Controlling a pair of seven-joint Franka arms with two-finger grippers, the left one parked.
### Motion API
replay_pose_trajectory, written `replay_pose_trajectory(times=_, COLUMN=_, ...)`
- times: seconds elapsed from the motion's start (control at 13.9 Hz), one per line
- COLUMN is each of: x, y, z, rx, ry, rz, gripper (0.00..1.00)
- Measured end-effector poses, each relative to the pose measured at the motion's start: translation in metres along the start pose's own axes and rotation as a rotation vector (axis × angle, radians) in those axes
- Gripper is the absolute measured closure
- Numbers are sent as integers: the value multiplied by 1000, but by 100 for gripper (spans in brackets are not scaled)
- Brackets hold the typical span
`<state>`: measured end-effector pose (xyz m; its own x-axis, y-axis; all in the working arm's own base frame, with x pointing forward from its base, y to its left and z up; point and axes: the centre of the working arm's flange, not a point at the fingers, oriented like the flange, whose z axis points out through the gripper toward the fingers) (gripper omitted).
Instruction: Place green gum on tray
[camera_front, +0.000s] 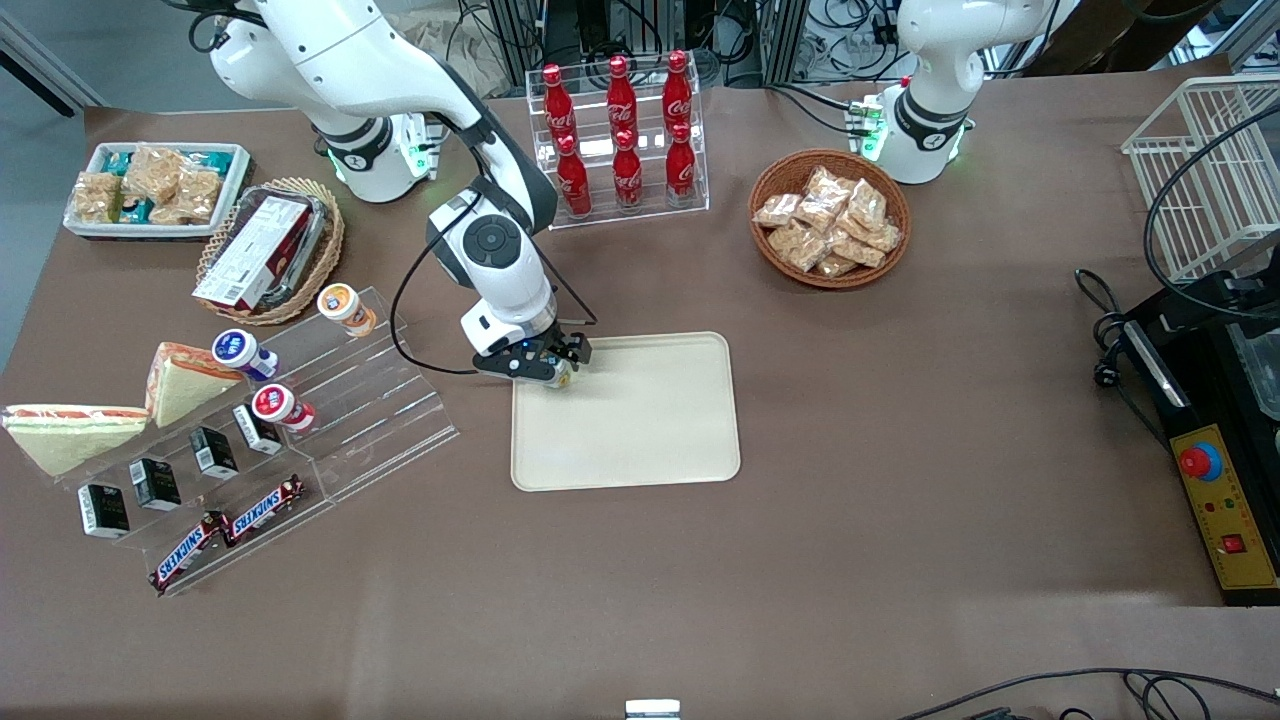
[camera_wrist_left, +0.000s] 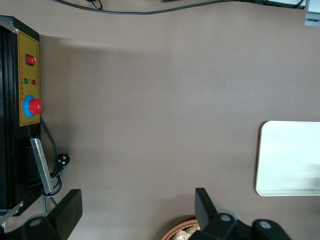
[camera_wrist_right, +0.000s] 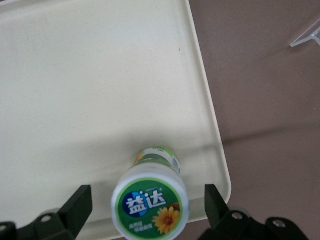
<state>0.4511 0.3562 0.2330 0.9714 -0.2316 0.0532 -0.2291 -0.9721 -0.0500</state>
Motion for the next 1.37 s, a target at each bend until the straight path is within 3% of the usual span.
replay_pose_trajectory(times=0.29, x=18, y=-10, z=-52, rx=-19, ry=-8, rz=-10, gripper=0)
replay_pose_trajectory(times=0.79, x=69, y=15, z=-311, rx=-48, ry=-42, rz=-111, gripper=0)
replay_pose_trajectory(times=1.08, x=122, y=104, z=-390, rx=-35, ry=13, rz=-230, gripper=0)
replay_pose_trajectory(times=1.37, x=190, y=244, z=-386, rx=-60, ry=-9, rz=-273, gripper=0)
